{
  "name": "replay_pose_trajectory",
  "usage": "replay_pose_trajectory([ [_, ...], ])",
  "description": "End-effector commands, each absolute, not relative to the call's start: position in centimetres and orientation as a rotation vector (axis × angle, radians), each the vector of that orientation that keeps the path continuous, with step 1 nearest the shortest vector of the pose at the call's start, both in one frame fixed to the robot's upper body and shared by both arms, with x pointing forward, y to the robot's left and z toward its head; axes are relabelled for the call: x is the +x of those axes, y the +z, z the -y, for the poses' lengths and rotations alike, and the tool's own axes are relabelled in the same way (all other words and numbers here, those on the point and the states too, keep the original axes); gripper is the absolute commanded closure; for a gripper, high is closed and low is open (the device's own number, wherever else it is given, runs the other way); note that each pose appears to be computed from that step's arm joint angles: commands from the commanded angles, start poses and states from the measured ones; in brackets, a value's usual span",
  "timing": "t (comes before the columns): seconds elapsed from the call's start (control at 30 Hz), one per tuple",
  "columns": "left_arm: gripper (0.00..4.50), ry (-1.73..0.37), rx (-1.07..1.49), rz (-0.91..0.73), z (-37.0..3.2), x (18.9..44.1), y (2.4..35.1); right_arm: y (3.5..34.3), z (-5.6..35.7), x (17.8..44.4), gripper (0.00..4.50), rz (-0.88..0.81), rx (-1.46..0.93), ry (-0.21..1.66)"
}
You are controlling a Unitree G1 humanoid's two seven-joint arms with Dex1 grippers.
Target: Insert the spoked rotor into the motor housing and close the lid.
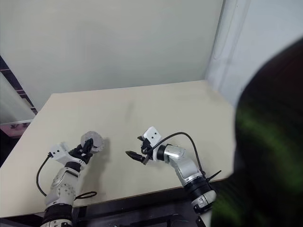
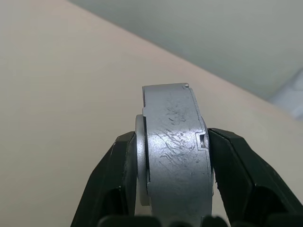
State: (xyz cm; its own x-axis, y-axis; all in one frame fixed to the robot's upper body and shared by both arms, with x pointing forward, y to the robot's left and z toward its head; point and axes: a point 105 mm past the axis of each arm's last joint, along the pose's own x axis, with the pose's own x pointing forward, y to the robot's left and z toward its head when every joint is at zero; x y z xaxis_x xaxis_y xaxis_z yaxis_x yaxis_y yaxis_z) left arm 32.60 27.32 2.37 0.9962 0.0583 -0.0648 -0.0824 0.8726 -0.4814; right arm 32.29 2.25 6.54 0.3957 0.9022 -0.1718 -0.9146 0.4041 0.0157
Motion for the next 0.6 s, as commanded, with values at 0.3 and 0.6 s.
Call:
replay_pose_trajectory([
  [0.3, 2.56, 0.167, -0.403, 0.024, -29.8, 33.2, 4.1, 8.1, -2.7, 32.2, 0.0, -0.097, -0.124, 1.181],
  [0.6, 0.58, 0.261, -0.328, -0.075, -31.4, 32.2, 2.4, 7.8, -2.9, 32.2, 0.0, -0.101, -0.139, 1.183],
])
